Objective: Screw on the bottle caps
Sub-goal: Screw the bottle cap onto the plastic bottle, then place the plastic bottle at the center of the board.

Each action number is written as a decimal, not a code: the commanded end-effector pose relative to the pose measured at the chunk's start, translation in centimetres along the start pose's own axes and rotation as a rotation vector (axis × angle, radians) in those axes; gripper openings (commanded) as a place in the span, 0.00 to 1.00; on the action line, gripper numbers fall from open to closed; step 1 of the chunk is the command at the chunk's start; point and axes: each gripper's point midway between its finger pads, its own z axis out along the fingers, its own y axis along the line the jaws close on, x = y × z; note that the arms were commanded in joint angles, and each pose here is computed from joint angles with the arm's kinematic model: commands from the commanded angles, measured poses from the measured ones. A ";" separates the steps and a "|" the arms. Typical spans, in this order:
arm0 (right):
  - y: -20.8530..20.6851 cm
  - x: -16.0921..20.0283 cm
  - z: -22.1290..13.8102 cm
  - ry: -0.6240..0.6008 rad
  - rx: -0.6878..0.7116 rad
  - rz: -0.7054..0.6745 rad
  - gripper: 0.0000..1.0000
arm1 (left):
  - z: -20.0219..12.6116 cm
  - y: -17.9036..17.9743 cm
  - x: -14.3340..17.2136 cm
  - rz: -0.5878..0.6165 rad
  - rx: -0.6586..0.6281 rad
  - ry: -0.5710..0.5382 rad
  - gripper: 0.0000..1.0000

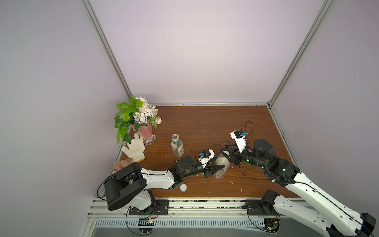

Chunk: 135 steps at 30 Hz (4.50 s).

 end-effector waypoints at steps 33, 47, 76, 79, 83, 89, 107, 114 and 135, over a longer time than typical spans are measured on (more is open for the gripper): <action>3.4 -2.3 -1.0 -0.099 -0.070 -0.120 0.01 | 1.3 0.2 -1.2 0.017 0.057 0.017 0.60; 1.6 -1.0 0.4 -0.042 0.024 -0.098 0.01 | 0.5 2.7 -2.2 0.053 -0.117 -0.021 0.72; -8.9 -13.0 13.1 -0.134 0.348 -0.185 0.04 | -9.1 6.0 -4.7 0.037 -0.449 -0.025 1.00; -9.7 -13.9 14.8 -0.142 0.360 -0.186 0.05 | -9.2 6.3 -4.8 0.034 -0.467 -0.030 1.00; -10.7 -14.6 16.3 -0.154 0.370 -0.187 0.04 | -9.3 6.6 -4.8 0.030 -0.481 -0.032 1.00; -11.9 -14.7 18.1 -0.151 0.375 -0.173 0.04 | -9.2 6.4 -5.0 0.027 -0.472 -0.043 1.00; -12.2 -11.9 19.6 -0.103 0.333 -0.205 0.19 | -9.8 7.2 -4.7 0.046 -0.524 -0.058 1.00; -11.9 -11.8 19.2 -0.103 0.320 -0.225 0.46 | -9.9 7.4 -4.7 0.045 -0.537 -0.057 1.00; -10.9 -13.2 17.9 -0.103 0.319 -0.244 0.78 | -10.0 7.5 -4.7 0.036 -0.542 -0.051 1.00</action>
